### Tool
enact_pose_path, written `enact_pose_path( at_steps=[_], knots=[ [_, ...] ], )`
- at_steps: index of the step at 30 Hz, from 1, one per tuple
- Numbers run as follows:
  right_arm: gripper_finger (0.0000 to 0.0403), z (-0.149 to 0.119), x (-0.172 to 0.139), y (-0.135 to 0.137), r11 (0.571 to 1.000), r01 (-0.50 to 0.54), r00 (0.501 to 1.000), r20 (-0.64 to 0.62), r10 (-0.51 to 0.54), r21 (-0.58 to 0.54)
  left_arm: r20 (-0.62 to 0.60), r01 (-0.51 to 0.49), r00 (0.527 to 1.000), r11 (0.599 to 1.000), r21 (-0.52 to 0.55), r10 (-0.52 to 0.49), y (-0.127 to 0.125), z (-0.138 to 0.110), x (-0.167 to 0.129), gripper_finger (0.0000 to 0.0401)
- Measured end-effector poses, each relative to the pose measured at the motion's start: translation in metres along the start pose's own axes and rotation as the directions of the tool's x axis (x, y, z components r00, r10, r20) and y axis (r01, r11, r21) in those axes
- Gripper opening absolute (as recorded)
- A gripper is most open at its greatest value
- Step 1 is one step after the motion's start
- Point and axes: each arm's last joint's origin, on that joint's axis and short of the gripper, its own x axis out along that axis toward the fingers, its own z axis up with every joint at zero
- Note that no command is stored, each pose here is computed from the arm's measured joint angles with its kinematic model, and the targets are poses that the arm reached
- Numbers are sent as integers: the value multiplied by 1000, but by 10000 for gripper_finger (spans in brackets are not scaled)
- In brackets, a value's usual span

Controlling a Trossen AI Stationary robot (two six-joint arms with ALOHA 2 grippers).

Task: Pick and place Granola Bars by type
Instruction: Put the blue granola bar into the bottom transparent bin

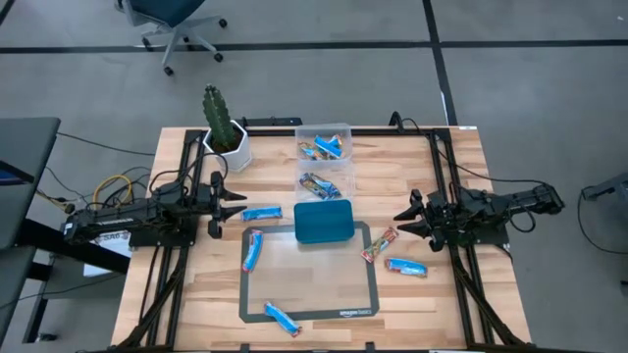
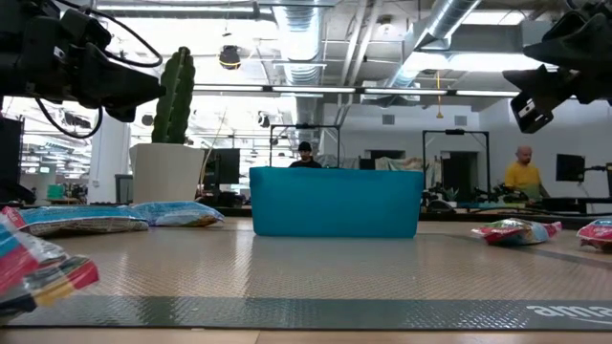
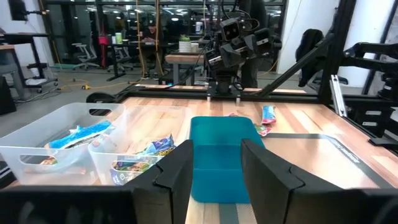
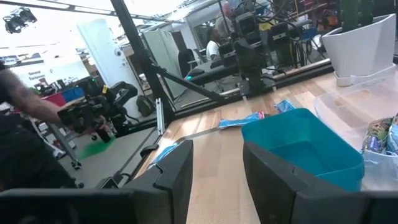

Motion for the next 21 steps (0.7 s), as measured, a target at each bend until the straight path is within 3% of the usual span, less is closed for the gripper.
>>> enact_pose_path(
  at_steps=[2, 5, 9, 11, 12, 17, 21],
  knots=[
    [133, 0, 0, 0, 1000, 0, 1000, 0, 0, 0, 0, -18, 1000, 1000, -22, 18, 1, 0, 0, 126],
    [134, 0, 0, 0, 1000, 0, 1000, 0, 0, 0, 11, 24, 1000, 962, -272, -22, -1, 1, 0, 126],
    [133, 0, 0, 0, 1000, 0, 1000, 0, 0, 0, 7, 52, 998, 777, -628, -61, -2, 1, 0, 126],
    [133, 0, 0, 0, 1000, 0, 1000, 0, 0, 0, 8, 49, 998, 667, -743, -63, -2, 1, 0, 126],
    [134, 0, 0, 0, 1000, 0, 1000, 0, 0, 0, 9, 43, 998, 646, -762, -56, -2, 1, 0, 126],
    [137, 0, 0, 0, 1000, 0, 1000, 1, 0, 0, -29, 43, 995, 665, -746, -97, -3, 3, -1, 126],
    [136, 0, 0, 0, 1000, 0, 1000, 1, 0, 0, -273, -155, 959, 661, -734, -79, -3, 7, -5, 126]
  ],
)
